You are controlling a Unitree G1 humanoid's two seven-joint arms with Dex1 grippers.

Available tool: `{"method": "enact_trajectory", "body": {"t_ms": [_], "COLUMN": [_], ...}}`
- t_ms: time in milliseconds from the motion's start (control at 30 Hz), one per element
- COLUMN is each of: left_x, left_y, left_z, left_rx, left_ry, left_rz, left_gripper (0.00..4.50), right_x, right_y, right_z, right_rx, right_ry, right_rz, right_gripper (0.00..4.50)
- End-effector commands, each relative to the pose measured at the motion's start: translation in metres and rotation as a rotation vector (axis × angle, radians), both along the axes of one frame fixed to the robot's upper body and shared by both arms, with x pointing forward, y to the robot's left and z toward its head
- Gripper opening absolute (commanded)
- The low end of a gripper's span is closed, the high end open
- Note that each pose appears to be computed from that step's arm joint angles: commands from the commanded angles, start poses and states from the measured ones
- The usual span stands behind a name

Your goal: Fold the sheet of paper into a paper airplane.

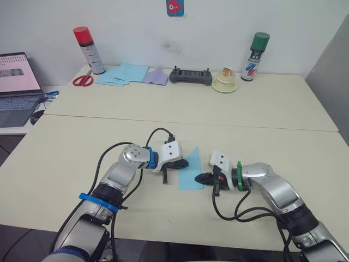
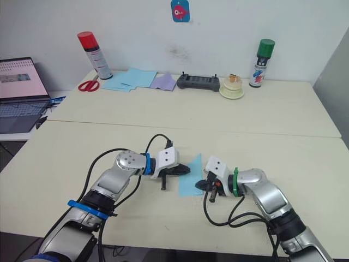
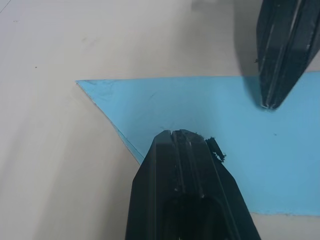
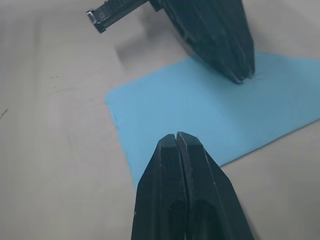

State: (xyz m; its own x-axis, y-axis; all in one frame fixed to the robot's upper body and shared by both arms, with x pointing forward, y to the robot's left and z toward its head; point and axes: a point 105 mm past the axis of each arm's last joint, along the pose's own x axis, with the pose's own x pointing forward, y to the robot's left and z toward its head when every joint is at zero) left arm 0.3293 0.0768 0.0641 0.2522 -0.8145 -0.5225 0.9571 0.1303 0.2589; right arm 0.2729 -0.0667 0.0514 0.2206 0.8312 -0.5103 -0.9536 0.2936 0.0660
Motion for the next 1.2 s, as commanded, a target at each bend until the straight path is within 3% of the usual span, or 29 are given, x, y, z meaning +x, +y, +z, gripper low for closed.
{"method": "enact_trajectory", "body": {"t_ms": [33, 600, 667, 833, 1000, 1200], "left_x": [-0.007, -0.014, -0.013, -0.012, -0.01, -0.011], "left_y": [0.009, 0.013, 0.013, 0.013, 0.013, 0.014], "left_z": [-0.036, -0.051, -0.051, -0.051, -0.05, -0.051], "left_rx": [0.119, 0.162, 0.163, 0.161, 0.16, 0.163], "left_ry": [0.08, 0.108, 0.108, 0.104, 0.1, 0.1], "left_rz": [0.039, 0.02, 0.019, 0.021, 0.024, 0.022], "left_gripper": [0.0, 0.0, 0.0, 0.0, 0.0, 0.0], "right_x": [-0.027, -0.055, -0.057, -0.056, -0.014, 0.026], "right_y": [-0.01, -0.029, -0.027, -0.012, 0.002, 0.002], "right_z": [-0.035, -0.033, -0.025, 0.026, 0.045, 0.021], "right_rx": [-0.081, -0.073, -0.033, 0.155, 0.239, 0.193], "right_ry": [0.174, 0.311, 0.312, 0.306, 0.187, 0.11], "right_rz": [0.023, 0.039, 0.055, 0.161, 0.046, -0.139], "right_gripper": [0.01, 0.01, 0.01, 0.01, 0.01, 0.01]}}
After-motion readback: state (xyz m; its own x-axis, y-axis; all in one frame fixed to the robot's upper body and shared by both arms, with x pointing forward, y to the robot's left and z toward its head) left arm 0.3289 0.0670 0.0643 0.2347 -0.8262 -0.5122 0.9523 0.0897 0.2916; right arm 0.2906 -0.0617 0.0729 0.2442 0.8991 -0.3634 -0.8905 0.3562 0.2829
